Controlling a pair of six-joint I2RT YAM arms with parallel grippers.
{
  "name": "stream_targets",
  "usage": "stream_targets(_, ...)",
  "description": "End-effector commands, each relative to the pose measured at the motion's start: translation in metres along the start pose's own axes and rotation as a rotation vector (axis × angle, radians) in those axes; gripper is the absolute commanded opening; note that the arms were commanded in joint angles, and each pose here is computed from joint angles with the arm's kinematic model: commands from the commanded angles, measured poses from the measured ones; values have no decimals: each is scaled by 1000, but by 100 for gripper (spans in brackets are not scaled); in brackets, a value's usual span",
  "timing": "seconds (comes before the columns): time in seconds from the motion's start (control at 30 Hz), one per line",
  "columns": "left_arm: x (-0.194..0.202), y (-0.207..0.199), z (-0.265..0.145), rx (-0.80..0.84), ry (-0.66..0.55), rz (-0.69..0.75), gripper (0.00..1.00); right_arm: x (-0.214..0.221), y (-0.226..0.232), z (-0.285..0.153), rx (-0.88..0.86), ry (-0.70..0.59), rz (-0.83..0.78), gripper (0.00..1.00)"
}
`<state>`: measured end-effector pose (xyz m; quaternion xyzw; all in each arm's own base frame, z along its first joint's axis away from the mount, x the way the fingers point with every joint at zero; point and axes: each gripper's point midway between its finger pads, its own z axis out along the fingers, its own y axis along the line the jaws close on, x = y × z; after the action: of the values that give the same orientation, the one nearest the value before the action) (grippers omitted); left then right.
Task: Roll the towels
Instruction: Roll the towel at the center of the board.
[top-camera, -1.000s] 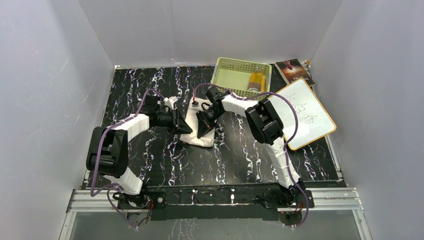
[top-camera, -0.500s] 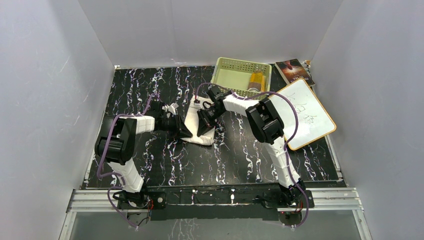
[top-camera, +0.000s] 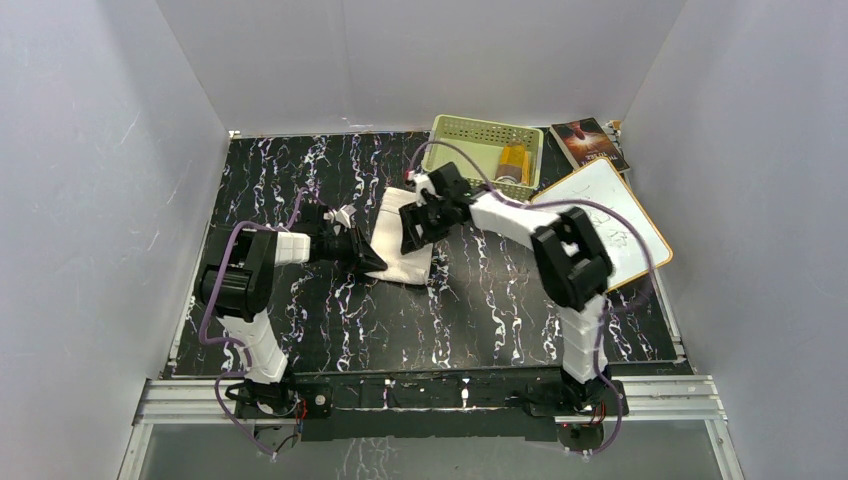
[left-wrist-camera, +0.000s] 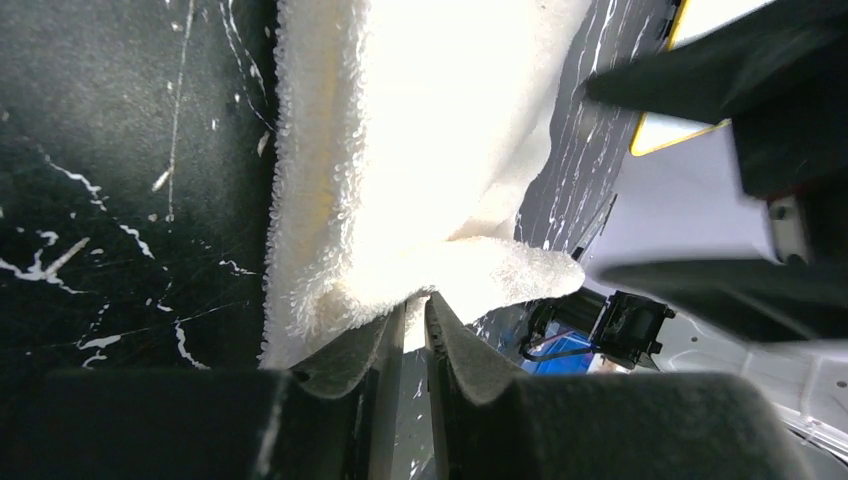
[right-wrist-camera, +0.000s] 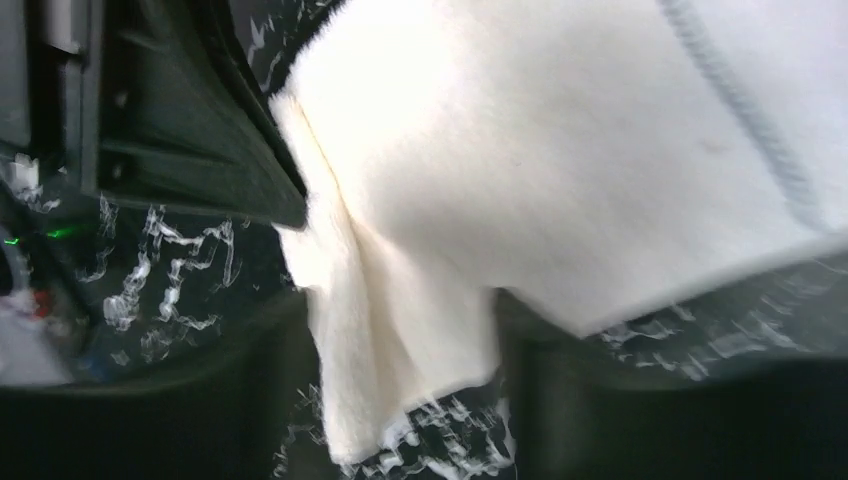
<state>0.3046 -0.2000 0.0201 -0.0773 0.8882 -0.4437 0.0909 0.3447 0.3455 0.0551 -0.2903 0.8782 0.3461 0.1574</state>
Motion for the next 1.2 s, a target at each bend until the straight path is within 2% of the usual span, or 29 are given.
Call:
stream_targets(0.0, 20, 58, 8, -188, 4, -76, 15, -98, 4, -108, 259, -640, -57, 96)
stream_targets(0.03, 20, 57, 8, -184, 4, -75, 15, -91, 5, -108, 223, -666, -37, 98)
stream_targets(0.07, 20, 57, 9, -184, 4, -75, 15, -81, 8, -98, 153, -621, -52, 96)
stream_targets(0.1, 19, 57, 9, -184, 6, -74, 15, -71, 13, -84, 70, -539, -66, 82)
stream_targets(0.17, 18, 56, 8, -187, 7, -68, 14, -55, 20, -58, -36, -375, -83, 37)
stream_targets(0.27, 19, 55, 7, -188, 7, -68, 14, -44, 46, -42, -144, -289, -163, 6)
stream_targets(0.3, 19, 55, 7, -188, 7, -68, 14, -41, 55, -38, -179, -276, -195, 0)
stream_targets(0.5, 22, 59, 8, -194, 16, -76, 11, -20, 70, -16, -320, -78, -240, 0)
stream_targets(0.8, 23, 64, 9, -211, 31, -80, 5, 18, 63, 16, -378, 145, -248, 0)
stream_targets(1.17, 29, 72, 10, -240, 61, -92, 4, 47, 28, 17, -326, 239, -213, 0)
